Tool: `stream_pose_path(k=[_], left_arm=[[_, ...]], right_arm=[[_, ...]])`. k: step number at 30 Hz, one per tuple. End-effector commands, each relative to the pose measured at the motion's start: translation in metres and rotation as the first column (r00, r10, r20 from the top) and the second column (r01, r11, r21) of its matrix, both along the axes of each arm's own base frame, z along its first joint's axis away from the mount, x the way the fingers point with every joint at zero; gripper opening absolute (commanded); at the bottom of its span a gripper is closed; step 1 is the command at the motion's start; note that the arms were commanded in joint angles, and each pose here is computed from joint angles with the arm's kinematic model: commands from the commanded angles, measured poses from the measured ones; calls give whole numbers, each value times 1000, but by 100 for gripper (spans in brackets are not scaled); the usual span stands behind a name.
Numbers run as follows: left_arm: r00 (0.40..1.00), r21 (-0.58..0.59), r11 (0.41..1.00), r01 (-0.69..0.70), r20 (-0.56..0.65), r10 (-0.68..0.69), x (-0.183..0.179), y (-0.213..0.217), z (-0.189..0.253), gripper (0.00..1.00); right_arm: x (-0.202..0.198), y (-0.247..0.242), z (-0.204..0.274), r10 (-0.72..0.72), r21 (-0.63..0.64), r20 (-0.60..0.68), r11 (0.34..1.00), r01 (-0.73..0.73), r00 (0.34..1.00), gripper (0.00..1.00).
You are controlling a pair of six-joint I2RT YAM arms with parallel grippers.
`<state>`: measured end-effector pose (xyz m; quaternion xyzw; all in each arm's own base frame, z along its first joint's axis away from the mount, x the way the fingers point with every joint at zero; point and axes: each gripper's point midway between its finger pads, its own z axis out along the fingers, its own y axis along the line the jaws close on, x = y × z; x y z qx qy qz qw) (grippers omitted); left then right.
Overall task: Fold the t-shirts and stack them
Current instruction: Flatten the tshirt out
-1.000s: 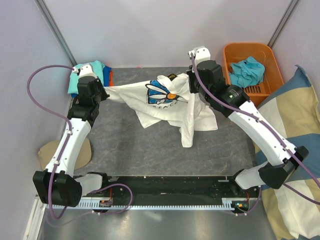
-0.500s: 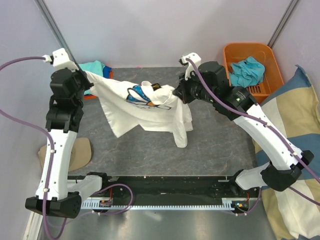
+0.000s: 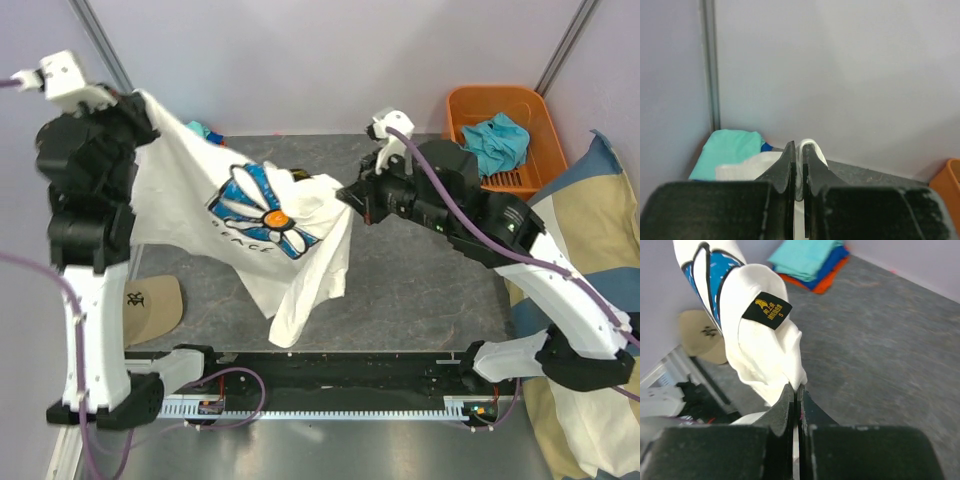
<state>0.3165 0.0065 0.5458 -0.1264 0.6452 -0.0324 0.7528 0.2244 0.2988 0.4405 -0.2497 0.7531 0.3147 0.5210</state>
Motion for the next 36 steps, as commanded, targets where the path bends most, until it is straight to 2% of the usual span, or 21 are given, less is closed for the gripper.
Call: stream_pose_path(k=[1,2,4,5,8,9,10,11,12,14,16,18,22,25,28,29,31,32,33,35,36], left_arm=[[973,-41,983,176,-146,-181,129,-43,-88,2],[954,-77,978,191,-219,-204,163,-53,-131,2],[937,-104,968,228,-246,-247,202,-69,-164,2],[912,-119,963,241,-312,-267,235,-86,-206,2],[880,-126,939,318,-328,-343,279,-129,-239,2],[845,-141,931,338,-391,-366,300,-144,-288,2],[828,-144,924,354,-412,-381,310,-157,-308,2],[831,-125,910,395,-374,-412,320,-180,-296,2],[806,-119,909,399,-428,-409,333,-193,-340,2],[819,-66,895,441,-377,-432,344,-226,-324,2],[814,-39,888,459,-383,-437,354,-247,-347,2],[828,-14,871,492,-303,-472,358,-272,-327,2],[816,-46,840,541,-214,-537,357,-299,-318,2],[787,-53,810,584,-211,-580,349,-316,-320,3],[786,-63,816,574,-238,-571,342,-314,-328,38],[798,-57,824,564,-218,-562,337,-310,-309,67],[817,-54,851,522,-255,-517,331,-295,-312,96],[835,-46,870,490,-261,-484,329,-285,-308,100],[867,-34,893,449,-226,-444,320,-270,-274,100],[880,-31,923,384,-290,-376,305,-245,-288,100],[913,-28,942,335,-237,-331,288,-226,-245,100]], right_arm=[[45,-53,-74,-361,-169,-3,919,355,933,0],[57,-59,-90,-405,-182,-8,900,397,914,0],[69,-68,-156,-457,-284,-58,860,424,888,0],[80,-75,-173,-495,-292,-71,841,456,866,0],[87,-83,-244,-539,-397,-133,798,454,832,0],[88,-85,-263,-552,-431,-143,782,450,822,0],[85,-88,-279,-562,-459,-152,768,446,813,0],[86,-87,-286,-574,-455,-158,764,457,803,0],[85,-90,-296,-588,-470,-160,752,463,793,0],[86,-91,-300,-612,-463,-163,740,488,774,0],[89,-96,-300,-638,-465,-152,720,515,755,0],[89,-99,-298,-659,-456,-142,706,542,739,0],[87,-110,-301,-695,-467,-126,671,575,708,0],[85,-114,-304,-704,-477,-121,660,581,700,0],[86,-118,-301,-719,-470,-104,645,603,687,0],[86,-119,-300,-723,-467,-100,641,610,683,0],[88,-120,-293,-725,-451,-97,642,620,681,0],[87,-119,-293,-722,-451,-96,645,617,685,0],[89,-119,-291,-722,-450,-95,645,618,685,0],[89,-117,-293,-718,-454,-99,649,610,690,0],[90,-116,-292,-715,-453,-99,652,608,692,0]])
